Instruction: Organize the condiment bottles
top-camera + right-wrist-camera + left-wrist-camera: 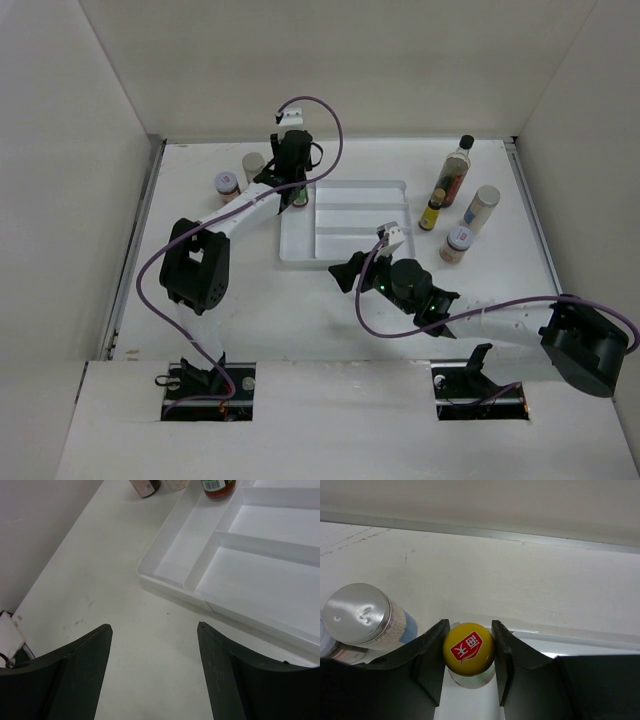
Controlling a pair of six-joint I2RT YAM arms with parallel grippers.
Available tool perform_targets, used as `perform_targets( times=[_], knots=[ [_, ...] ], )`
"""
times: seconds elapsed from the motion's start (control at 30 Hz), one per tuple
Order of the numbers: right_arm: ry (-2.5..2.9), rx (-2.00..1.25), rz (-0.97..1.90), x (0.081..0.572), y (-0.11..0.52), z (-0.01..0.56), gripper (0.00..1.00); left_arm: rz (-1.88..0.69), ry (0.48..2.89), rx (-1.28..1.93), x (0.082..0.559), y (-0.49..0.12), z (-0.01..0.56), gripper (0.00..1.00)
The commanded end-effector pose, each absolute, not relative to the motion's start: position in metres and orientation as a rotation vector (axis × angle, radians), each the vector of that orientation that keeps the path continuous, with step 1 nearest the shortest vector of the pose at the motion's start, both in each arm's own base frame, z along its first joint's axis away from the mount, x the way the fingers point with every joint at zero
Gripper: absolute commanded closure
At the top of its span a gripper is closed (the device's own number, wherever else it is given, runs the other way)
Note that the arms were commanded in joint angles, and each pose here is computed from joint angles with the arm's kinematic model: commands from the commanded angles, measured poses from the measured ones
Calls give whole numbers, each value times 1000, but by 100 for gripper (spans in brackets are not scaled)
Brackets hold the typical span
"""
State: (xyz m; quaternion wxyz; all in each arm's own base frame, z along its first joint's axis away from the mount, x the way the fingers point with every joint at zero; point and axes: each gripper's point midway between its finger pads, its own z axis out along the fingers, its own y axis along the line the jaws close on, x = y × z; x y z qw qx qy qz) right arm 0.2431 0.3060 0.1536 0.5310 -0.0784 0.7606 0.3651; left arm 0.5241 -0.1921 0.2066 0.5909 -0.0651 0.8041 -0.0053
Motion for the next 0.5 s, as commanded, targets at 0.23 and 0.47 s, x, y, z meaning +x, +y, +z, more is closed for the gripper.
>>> perform_targets(
  times=[0.23, 0.47],
  knots=[
    [1767, -152, 890, 251, 309, 168, 24, -103, 1655, -238, 540, -185, 258, 66],
    [1758, -149, 895, 250, 307, 171, 22, -112, 1644, -229, 530, -186, 268, 27]
  ],
)
